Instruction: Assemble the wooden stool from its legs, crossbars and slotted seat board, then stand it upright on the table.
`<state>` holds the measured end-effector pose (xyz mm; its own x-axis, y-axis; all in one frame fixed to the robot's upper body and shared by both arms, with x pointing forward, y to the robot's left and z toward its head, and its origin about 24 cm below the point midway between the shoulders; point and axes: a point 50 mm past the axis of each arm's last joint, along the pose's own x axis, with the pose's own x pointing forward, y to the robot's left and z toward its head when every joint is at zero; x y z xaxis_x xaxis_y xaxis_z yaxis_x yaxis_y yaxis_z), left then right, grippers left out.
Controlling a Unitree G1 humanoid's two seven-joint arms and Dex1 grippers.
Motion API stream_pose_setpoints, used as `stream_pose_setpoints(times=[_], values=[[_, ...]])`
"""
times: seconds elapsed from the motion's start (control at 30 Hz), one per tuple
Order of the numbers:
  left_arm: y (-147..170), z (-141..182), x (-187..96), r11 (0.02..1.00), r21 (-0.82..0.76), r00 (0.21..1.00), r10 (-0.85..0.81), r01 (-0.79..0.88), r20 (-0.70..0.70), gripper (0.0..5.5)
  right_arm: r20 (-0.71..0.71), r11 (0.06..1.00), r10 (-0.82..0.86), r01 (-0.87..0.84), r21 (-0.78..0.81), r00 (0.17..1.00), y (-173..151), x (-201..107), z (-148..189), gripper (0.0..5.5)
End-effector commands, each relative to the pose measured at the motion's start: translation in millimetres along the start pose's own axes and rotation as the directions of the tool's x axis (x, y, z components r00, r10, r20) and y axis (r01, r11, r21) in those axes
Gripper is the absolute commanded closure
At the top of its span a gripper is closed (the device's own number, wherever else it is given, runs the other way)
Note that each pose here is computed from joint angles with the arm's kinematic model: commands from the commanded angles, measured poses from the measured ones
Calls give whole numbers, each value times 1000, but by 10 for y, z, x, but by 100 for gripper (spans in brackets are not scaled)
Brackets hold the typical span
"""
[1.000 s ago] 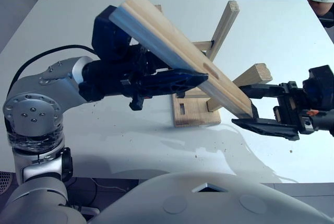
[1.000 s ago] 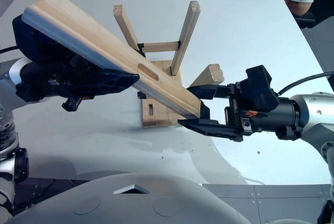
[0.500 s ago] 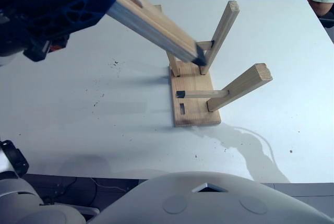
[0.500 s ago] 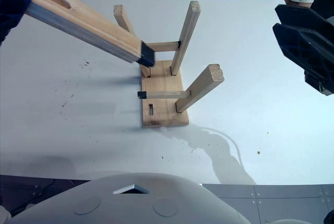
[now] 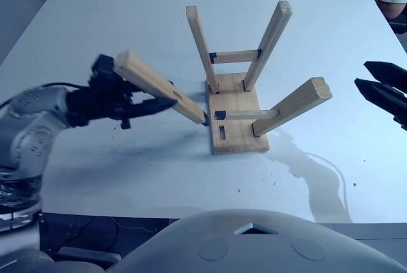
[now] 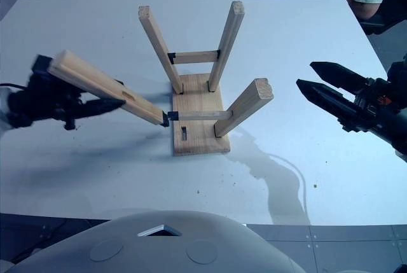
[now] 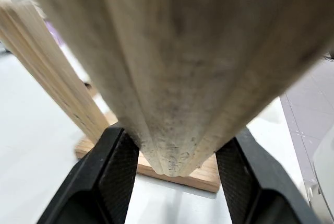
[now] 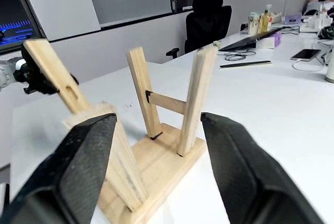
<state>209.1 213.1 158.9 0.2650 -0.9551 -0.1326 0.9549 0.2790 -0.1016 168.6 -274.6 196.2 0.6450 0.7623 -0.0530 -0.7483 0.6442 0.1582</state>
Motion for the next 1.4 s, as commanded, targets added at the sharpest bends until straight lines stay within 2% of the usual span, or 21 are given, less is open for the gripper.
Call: stream_pose_setpoints(times=[0.03, 0.27, 0.43, 0.6, 0.73, 0.93, 1.07, 1.3, 1.4], values=[[-73, -57, 144, 999, 33, 999, -21, 20, 26, 339, -21, 999, 34, -35, -20, 999, -2, 68, -53, 253], [-67, -171, 205, 995, 90, 999, -27, 31, -38, 339, -46, 998, 52, -53, -34, 998, 18, 116, -141, 253], [-145, -227, 274, 994, 60, 995, -84, 87, -48, 339, -48, 998, 57, -59, -37, 997, 45, 145, -185, 253], [-181, -274, 259, 992, 56, 987, -107, 114, -118, 339, -45, 997, 53, -55, -45, 998, 65, 155, -194, 253], [-126, -361, 236, 993, 83, 976, -63, 82, -211, 339, -44, 998, 48, -50, -50, 998, 79, 162, -215, 253], [-7, -198, 230, 994, 107, 984, -5, 25, -179, 339, -54, 997, 42, -45, -55, 998, 116, 162, -251, 253], [-4, -167, 245, 992, 122, 980, -13, 38, -196, 339, -58, 997, 41, -44, -58, 997, 137, 177, -282, 253], [23, -295, 207, 969, 233, 937, 4, 83, -350, 339, -62, 997, 45, -49, -59, 997, 154, 187, -298, 253], [47, -293, 194, 964, 250, 931, 6, 92, -364, 339, -74, 997, 49, -53, -60, 996, 167, 190, -322, 253]])
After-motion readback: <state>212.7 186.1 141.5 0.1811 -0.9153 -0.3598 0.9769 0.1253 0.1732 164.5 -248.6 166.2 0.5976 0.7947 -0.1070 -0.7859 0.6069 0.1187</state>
